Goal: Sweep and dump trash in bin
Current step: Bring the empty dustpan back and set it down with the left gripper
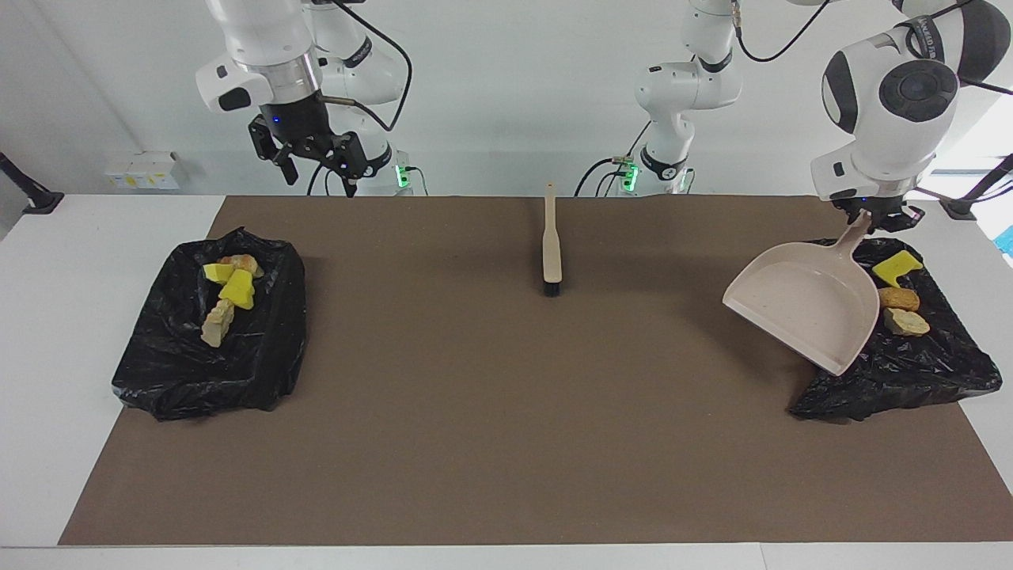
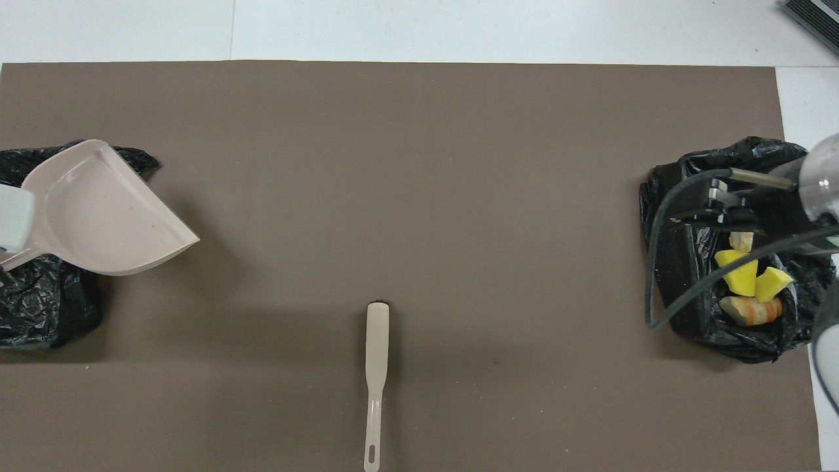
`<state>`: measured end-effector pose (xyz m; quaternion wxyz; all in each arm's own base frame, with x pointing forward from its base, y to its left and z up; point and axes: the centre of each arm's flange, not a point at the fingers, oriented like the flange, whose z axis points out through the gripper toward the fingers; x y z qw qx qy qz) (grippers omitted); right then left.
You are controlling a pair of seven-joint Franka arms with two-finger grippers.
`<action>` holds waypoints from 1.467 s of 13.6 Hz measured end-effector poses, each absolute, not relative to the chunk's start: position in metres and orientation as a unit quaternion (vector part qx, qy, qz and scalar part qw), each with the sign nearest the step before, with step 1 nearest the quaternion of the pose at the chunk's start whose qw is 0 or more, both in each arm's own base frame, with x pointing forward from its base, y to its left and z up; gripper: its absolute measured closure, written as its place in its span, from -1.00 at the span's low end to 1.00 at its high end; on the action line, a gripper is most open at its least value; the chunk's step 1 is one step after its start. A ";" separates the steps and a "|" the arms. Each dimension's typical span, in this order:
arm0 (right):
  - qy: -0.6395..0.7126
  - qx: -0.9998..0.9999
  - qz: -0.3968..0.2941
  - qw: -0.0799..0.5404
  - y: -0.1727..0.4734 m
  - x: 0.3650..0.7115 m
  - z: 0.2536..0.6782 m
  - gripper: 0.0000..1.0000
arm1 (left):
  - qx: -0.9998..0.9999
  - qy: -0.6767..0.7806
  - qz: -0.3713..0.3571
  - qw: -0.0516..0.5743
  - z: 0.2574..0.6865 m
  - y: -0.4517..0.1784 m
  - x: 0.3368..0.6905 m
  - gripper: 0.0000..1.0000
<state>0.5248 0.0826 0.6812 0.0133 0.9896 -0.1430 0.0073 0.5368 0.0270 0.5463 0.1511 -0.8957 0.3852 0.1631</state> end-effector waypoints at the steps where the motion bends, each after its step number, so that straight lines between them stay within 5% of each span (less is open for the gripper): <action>1: -0.146 0.989 0.009 0.013 0.079 0.520 0.687 -1.00 | -0.909 0.363 0.152 0.140 0.545 0.012 0.536 0.37; 13: -0.108 0.994 -0.001 0.015 0.048 0.524 0.683 -1.00 | -0.967 0.247 0.054 0.037 0.537 -0.230 0.494 0.37; 20: -0.111 0.994 -0.001 0.014 0.038 0.525 0.683 -1.00 | -0.984 0.176 0.040 0.005 0.418 -0.335 0.514 0.37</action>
